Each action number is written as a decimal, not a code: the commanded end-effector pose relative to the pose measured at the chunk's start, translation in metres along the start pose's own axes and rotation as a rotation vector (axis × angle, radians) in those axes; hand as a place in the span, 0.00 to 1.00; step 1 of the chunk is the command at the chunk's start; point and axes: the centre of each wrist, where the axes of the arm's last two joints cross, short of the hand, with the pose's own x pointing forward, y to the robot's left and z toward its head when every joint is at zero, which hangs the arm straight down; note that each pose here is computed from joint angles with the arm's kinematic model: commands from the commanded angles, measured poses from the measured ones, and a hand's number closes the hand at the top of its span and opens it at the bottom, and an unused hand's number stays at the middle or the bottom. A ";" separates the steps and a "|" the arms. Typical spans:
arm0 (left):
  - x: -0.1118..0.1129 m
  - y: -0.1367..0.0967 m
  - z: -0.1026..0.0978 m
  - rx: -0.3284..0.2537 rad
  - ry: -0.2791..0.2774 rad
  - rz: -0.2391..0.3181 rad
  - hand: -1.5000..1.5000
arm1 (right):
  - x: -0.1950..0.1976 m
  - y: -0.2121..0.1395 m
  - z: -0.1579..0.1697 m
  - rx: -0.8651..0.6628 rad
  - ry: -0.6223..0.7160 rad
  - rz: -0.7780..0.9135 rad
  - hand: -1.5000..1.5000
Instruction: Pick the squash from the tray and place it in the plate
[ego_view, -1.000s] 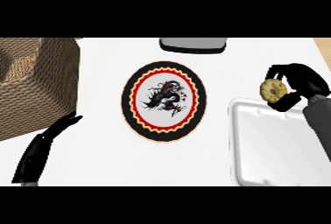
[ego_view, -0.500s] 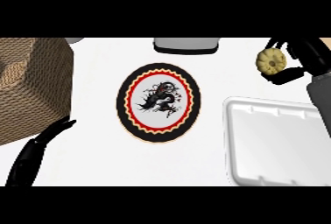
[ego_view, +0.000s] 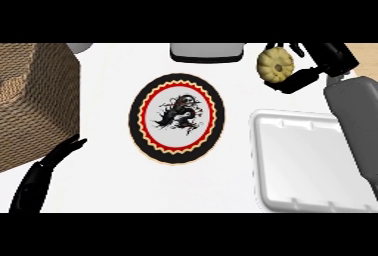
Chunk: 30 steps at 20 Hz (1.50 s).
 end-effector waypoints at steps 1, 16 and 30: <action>0.018 0.005 -0.008 0.058 -0.059 -0.019 0.50 | 0.049 0.022 -0.027 0.030 -0.048 -0.057 1.00; 0.014 0.008 -0.012 0.036 -0.084 -0.035 0.50 | 0.143 0.133 -0.080 0.270 0.050 -0.108 1.00; 0.016 0.009 -0.025 0.008 -0.104 -0.036 0.50 | 0.118 0.196 -0.069 0.303 0.330 -0.228 0.00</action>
